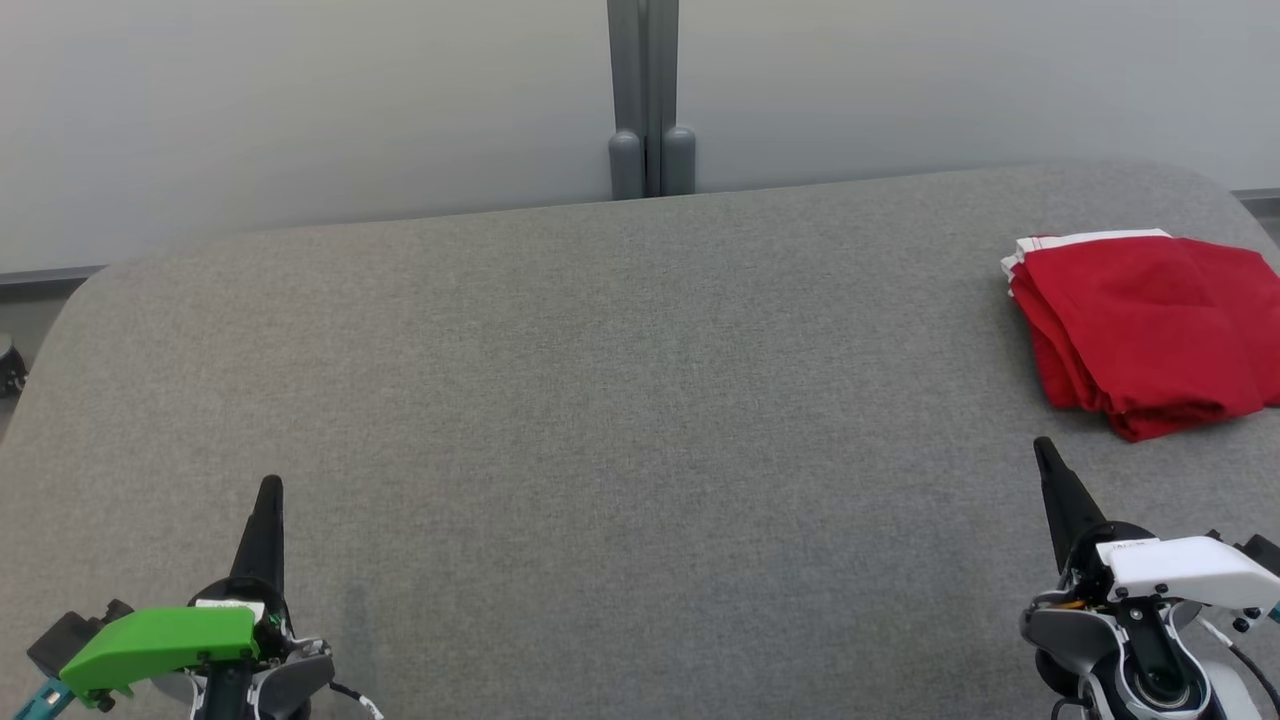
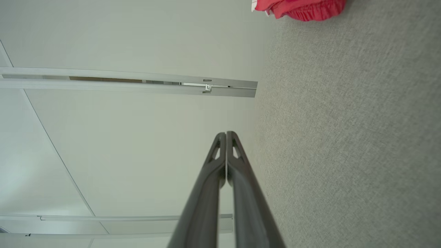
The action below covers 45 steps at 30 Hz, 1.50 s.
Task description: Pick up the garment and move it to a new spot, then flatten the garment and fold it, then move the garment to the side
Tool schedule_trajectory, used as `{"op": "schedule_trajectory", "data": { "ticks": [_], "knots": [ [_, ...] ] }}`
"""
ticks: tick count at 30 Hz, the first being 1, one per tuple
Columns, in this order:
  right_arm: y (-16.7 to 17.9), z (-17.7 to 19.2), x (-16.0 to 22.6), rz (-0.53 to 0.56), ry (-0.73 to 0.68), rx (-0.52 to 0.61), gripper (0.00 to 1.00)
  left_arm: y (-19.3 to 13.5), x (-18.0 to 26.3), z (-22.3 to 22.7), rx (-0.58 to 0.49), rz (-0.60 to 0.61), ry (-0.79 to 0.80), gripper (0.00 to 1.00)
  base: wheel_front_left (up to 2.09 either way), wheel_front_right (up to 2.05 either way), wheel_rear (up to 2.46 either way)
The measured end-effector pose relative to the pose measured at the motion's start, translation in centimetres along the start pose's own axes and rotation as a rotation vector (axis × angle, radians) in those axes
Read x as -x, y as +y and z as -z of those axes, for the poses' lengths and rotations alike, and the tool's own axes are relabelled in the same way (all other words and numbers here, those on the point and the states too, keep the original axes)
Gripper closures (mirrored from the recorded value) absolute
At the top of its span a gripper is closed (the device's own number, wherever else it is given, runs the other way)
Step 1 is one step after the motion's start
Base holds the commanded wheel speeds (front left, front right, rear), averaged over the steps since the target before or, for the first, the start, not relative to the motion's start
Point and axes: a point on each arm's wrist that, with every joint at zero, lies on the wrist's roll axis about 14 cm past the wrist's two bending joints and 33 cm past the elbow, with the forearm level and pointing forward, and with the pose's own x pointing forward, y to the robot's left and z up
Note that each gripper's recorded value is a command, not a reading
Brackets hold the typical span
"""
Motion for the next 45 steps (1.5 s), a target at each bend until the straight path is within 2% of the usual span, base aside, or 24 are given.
{"op": "schedule_trajectory", "data": {
  "ticks": [16,45],
  "knots": [
    [0.69,-0.17,-0.34,-0.027,0.004,-0.112,1.0,-0.78,-0.77,0.2,0.103,0.027,0.015,1.0,0.0,0.0,0.0],
    [0.72,-0.17,-0.35,-0.027,0.005,-0.113,1.0,-0.9,-0.83,0.16,0.106,0.031,0.013,1.0,0.0,0.0,0.0]
  ]
}}
